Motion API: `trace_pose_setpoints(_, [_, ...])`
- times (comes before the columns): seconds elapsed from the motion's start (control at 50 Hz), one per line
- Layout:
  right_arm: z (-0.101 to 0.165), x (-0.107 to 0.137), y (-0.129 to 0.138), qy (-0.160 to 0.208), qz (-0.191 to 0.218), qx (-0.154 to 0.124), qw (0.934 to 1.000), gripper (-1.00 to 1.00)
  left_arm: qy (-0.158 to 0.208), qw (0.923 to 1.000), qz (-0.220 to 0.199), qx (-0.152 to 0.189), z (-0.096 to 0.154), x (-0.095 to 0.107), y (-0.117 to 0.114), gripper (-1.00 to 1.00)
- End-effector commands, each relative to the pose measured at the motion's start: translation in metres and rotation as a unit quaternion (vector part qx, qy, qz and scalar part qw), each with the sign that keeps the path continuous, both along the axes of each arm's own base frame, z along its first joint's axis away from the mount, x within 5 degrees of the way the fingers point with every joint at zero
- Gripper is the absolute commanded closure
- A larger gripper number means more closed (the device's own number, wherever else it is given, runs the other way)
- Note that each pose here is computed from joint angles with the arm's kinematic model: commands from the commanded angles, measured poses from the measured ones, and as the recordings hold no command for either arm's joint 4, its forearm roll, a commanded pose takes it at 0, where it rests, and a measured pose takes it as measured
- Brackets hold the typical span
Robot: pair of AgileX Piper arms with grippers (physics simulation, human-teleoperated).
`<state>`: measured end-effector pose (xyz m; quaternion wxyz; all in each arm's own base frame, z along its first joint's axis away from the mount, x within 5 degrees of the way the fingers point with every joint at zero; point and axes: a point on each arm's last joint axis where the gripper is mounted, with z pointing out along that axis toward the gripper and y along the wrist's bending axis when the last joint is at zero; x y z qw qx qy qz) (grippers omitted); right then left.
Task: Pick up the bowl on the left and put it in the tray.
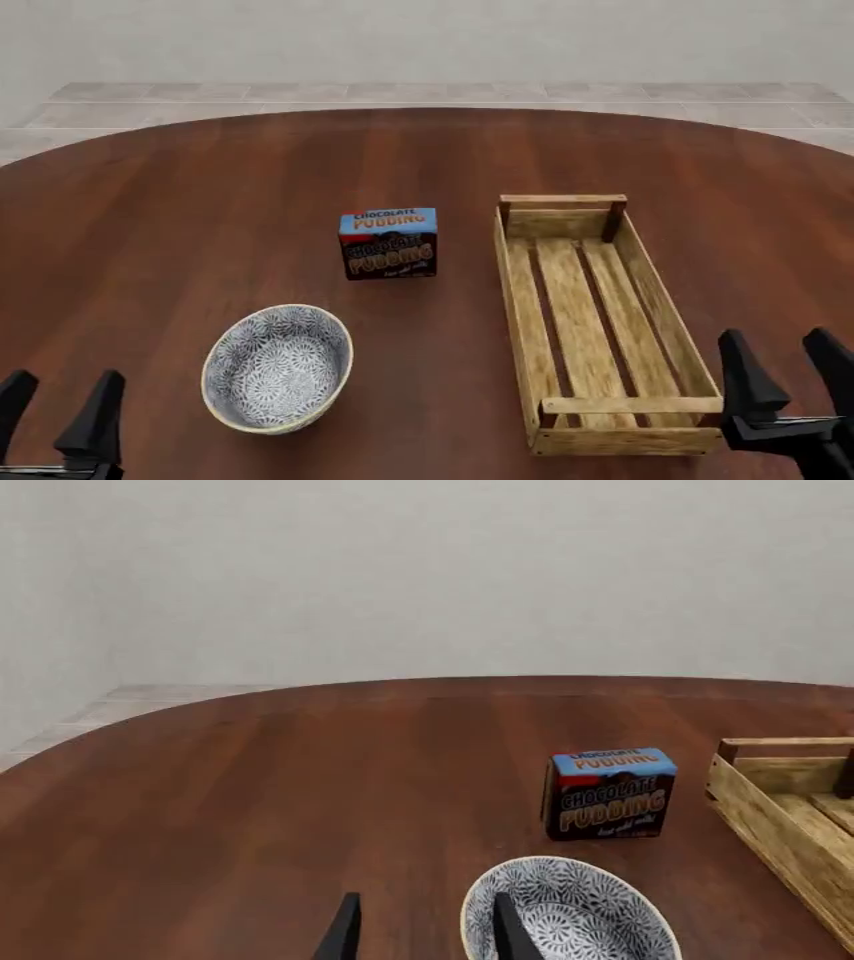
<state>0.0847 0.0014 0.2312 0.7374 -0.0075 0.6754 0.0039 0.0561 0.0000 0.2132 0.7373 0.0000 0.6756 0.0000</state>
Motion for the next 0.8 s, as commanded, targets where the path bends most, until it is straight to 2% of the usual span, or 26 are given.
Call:
trace_pose_setpoints(0.02, [-0.023, -0.016, -0.001, 0.056, -0.007, 0.002, 0.9984, -1.0, 0.0, 1.0, 0.0, 0.0, 0.0, 0.0, 0.0, -1.0])
trace_pose_setpoints(0.04, [-0.017, -0.028, -0.001, 0.001, -0.007, 0.003, 1.0, -1.0, 0.0, 1.0, 0.0, 0.0, 0.0, 0.0, 0.0, -1.0])
trace_pose_setpoints(0.32, [-0.018, -0.028, -0.001, 0.005, -0.005, 0.002, 1.0, -1.0, 0.0, 1.0, 0.0, 0.0, 0.0, 0.0, 0.0, -1.0])
trace_pose_setpoints(0.46, [-0.016, -0.025, 0.001, 0.009, 0.011, 0.009, 0.9999, -1.0, 0.0, 1.0, 0.0, 0.0, 0.0, 0.0, 0.0, -1.0])
trace_pose_setpoints(0.6, [-0.008, -0.017, 0.005, 0.002, 0.034, -0.022, 0.9992, -1.0, 0.0, 1.0, 0.0, 0.0, 0.0, 0.0, 0.0, -1.0])
trace_pose_setpoints(0.8, [-0.003, -0.009, 0.009, 0.001, 0.056, -0.028, 0.998, -1.0, 0.0, 1.0, 0.0, 0.0, 0.0, 0.0, 0.0, -1.0])
